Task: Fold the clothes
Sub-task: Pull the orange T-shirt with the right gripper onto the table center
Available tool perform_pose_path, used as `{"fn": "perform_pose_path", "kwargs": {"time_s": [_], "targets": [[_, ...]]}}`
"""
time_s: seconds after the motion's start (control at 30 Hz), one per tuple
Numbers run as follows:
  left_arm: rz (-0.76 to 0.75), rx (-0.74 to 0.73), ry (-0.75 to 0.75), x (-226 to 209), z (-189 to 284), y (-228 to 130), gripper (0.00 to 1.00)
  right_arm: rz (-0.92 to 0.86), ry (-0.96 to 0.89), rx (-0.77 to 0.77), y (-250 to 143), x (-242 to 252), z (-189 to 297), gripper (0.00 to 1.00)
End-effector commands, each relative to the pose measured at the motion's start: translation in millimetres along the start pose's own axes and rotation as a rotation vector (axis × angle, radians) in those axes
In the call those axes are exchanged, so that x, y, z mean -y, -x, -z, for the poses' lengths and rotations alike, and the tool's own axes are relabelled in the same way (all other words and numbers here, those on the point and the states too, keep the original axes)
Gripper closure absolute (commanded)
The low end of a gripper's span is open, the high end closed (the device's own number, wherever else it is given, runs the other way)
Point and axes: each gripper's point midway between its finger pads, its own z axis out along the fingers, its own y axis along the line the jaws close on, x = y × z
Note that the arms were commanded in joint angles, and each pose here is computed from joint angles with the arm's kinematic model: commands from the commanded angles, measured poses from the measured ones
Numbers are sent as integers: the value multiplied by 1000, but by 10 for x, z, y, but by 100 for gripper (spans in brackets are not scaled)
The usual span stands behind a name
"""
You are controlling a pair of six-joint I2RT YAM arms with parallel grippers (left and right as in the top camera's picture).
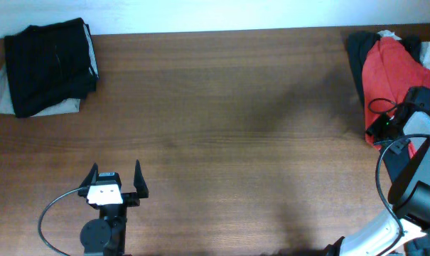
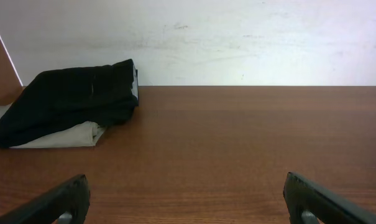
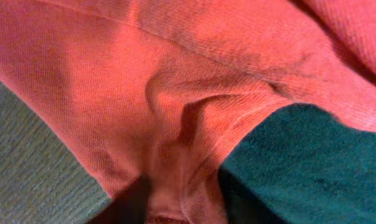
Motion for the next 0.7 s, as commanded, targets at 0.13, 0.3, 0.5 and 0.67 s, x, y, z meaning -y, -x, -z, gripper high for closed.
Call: {"fn": "perform_pose_path", "kwargs": {"time_s": [0.13, 0.3, 0.5, 0.67], "targets": [[-13, 1, 5, -7, 0, -10, 1, -5, 48, 60, 151, -84, 319, 91], [-13, 1, 5, -8, 0, -10, 1, -22, 216, 82, 149, -358, 757, 96], [-13, 1, 5, -8, 0, -10, 1, -66, 578, 70, -22, -870, 1669, 96], [-13, 1, 5, -7, 0, -10, 1, 97, 823, 130, -349, -1337, 2559, 96]]}}
